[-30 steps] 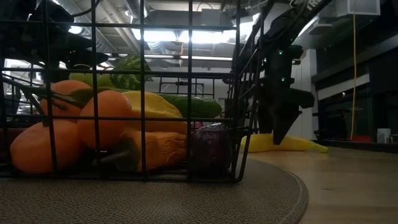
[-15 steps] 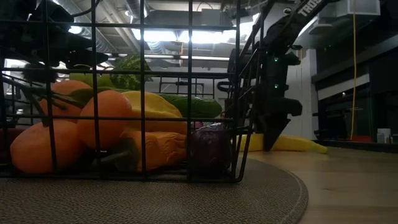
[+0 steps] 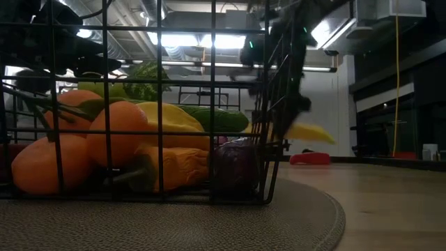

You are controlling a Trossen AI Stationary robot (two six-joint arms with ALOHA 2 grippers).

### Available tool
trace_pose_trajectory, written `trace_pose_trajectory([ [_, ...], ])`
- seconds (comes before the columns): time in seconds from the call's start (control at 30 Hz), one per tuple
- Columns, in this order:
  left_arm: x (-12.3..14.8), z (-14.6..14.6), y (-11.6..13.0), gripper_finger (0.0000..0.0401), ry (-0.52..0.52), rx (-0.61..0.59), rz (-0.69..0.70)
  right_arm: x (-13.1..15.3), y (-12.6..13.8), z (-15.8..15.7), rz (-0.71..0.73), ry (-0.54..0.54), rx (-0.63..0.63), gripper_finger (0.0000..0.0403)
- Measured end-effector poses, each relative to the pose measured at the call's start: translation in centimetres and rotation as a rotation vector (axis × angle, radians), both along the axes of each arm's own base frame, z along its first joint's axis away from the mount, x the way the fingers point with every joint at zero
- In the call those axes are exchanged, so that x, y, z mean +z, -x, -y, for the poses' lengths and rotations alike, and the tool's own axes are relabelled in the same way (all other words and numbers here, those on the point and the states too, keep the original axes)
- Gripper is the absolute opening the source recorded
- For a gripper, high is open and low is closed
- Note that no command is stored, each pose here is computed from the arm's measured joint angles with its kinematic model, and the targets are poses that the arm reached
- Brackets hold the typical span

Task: Build produce basket
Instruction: Put the banana into the black wire basket

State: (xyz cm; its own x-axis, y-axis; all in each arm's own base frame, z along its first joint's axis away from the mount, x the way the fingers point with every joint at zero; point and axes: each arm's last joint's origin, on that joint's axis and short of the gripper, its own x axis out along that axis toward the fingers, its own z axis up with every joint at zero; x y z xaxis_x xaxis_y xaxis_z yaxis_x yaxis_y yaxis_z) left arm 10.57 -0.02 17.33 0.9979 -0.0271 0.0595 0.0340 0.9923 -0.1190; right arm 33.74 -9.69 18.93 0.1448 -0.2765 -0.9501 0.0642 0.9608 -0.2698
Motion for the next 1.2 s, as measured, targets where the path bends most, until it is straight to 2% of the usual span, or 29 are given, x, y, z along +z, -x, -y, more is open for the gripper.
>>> trace_pose_trajectory([
  [0.17,0.0,0.0,0.0,0.0231,0.000,0.000,0.000,6.1,-2.2,-0.2,0.130,-0.014,-0.005,0.0118],
  [0.37,0.0,0.0,0.0,0.0231,0.000,0.000,0.000,13.2,-4.7,-3.6,0.416,-0.196,0.071,0.0118],
  [0.53,0.0,0.0,0.0,0.0231,0.000,0.000,0.000,16.6,-5.8,-8.7,0.581,-0.357,0.200,0.0118],
  [0.63,0.0,0.0,0.0,0.0231,0.000,0.000,-0.001,16.7,-6.5,-12.5,0.647,-0.376,0.253,0.0118],
  [0.7,0.0,0.0,0.0,0.0231,0.000,0.000,0.000,16.3,-7.1,-14.8,0.695,-0.334,0.260,0.0118],
  [0.8,0.0,0.0,0.0,0.0231,0.000,0.000,-0.001,14.4,-8.2,-17.5,0.694,-0.273,0.265,0.0118],
  [1.0,0.0,0.0,0.0,0.0231,0.000,0.000,0.000,11.3,-10.0,-21.0,0.690,-0.272,0.318,0.0122],
  [1.07,0.0,0.0,0.0,0.0231,0.000,0.000,-0.001,10.6,-10.3,-21.2,0.674,-0.274,0.312,0.0157],
  [1.2,0.0,0.0,0.0,0.0231,0.000,0.000,0.000,10.5,-10.4,-20.9,0.682,-0.313,0.247,0.0253],
])
